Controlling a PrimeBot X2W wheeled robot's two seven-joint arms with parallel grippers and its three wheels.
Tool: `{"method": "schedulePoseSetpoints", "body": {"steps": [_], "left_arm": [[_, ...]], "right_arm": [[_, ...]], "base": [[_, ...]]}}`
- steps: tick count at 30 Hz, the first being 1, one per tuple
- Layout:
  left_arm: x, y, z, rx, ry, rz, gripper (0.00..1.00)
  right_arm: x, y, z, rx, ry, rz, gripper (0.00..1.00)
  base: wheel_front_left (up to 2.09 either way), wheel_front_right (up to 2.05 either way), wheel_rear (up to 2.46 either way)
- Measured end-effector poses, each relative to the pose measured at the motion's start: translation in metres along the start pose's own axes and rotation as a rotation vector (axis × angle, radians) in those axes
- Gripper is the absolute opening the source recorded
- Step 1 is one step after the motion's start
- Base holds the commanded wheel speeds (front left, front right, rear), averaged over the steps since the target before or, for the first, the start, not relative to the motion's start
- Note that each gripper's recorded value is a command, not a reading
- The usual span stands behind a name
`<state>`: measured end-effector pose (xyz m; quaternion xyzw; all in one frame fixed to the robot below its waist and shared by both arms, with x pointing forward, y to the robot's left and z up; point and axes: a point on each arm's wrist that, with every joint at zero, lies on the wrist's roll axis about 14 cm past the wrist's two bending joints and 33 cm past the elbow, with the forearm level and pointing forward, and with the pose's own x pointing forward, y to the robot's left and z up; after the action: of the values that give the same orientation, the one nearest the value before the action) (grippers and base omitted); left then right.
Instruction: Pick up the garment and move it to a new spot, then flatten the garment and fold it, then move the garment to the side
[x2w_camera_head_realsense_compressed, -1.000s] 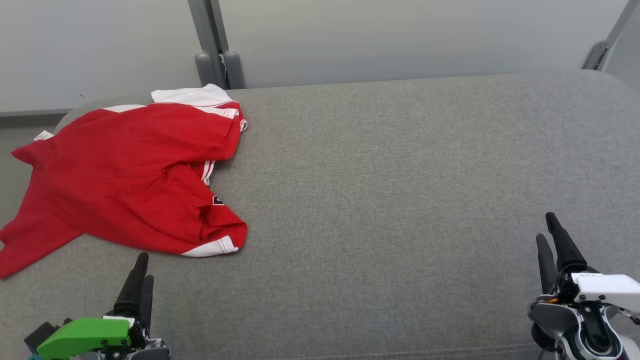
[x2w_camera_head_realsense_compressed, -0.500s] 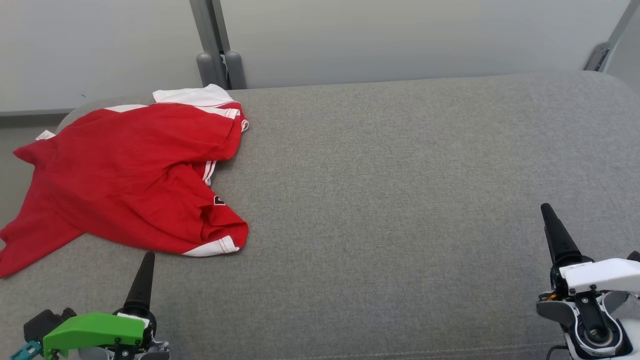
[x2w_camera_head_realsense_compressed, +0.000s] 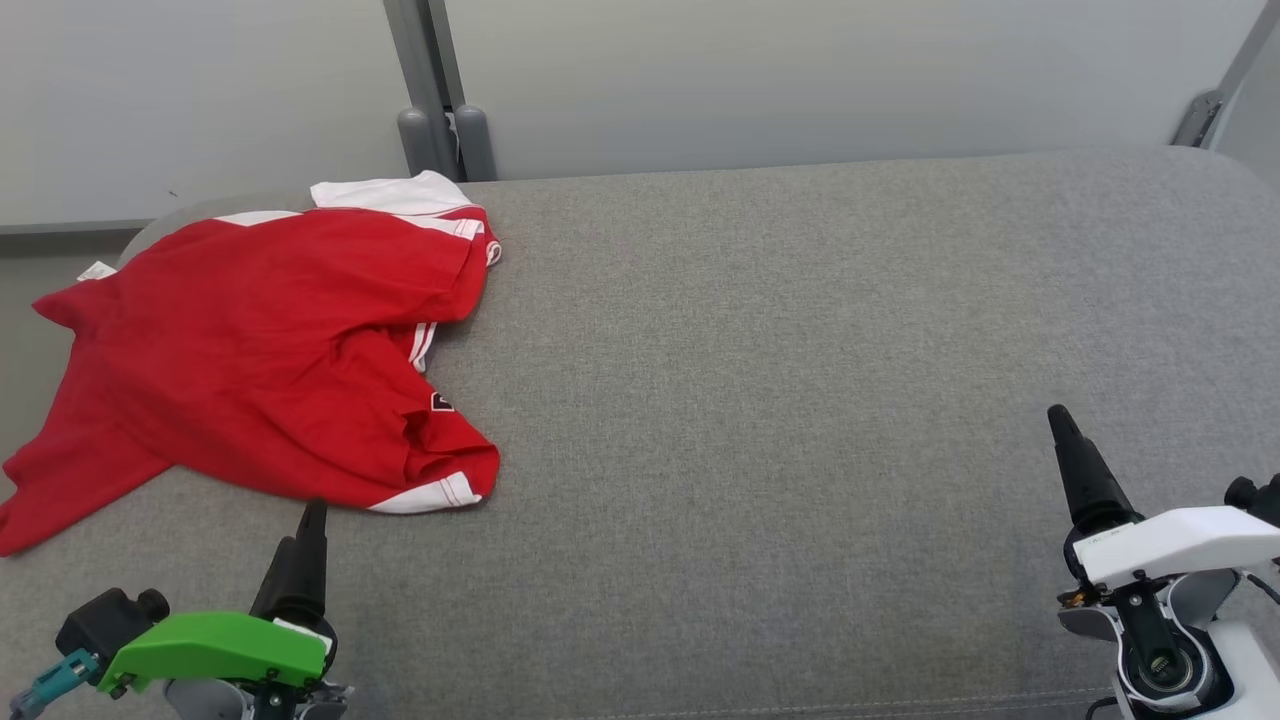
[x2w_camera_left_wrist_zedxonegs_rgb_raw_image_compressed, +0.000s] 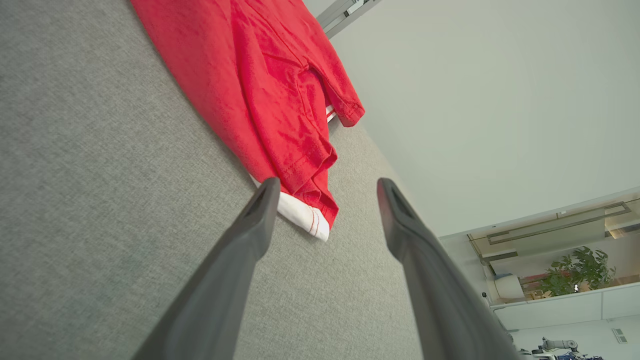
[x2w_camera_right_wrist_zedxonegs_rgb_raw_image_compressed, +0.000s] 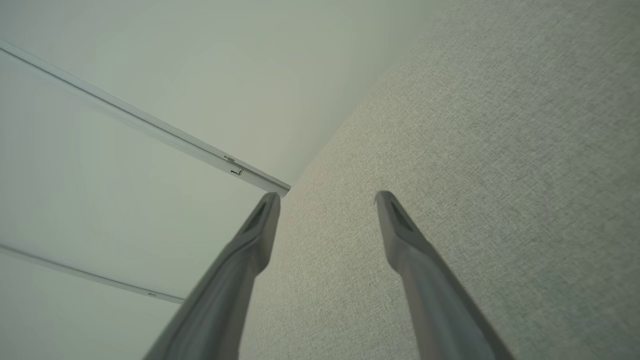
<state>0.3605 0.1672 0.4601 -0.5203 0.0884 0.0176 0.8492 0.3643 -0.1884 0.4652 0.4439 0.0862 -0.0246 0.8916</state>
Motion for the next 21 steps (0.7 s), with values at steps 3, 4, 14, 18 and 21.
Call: {"method": "schedulePoseSetpoints", "body": {"steps": [3, 4, 14, 18, 21], "left_arm": [[0.0, -0.003, -0.001, 0.054, 0.0, -0.008, 1.0], [0.0, -0.005, -0.001, 0.065, 0.0, -0.011, 1.0], [0.0, -0.012, 0.0, 0.232, -0.016, -0.03, 1.0], [0.0, -0.015, 0.001, 0.283, -0.026, -0.039, 1.0], [0.0, -0.017, 0.002, 0.334, -0.035, -0.045, 1.0]], "right_arm": [[0.0, 0.002, -0.001, -0.051, 0.001, 0.002, 1.0], [0.0, 0.002, -0.001, -0.065, 0.002, 0.0, 1.0], [-0.001, 0.007, 0.0, -0.233, -0.013, 0.012, 1.0], [-0.001, 0.008, 0.001, -0.301, -0.02, 0.017, 1.0], [-0.001, 0.01, 0.002, -0.349, -0.025, 0.026, 1.0]], "base": [[0.0, 0.0, 0.0], [0.0, 0.0, 0.0], [0.0, 0.0, 0.0], [0.0, 0.0, 0.0], [0.0, 0.0, 0.0]]}}
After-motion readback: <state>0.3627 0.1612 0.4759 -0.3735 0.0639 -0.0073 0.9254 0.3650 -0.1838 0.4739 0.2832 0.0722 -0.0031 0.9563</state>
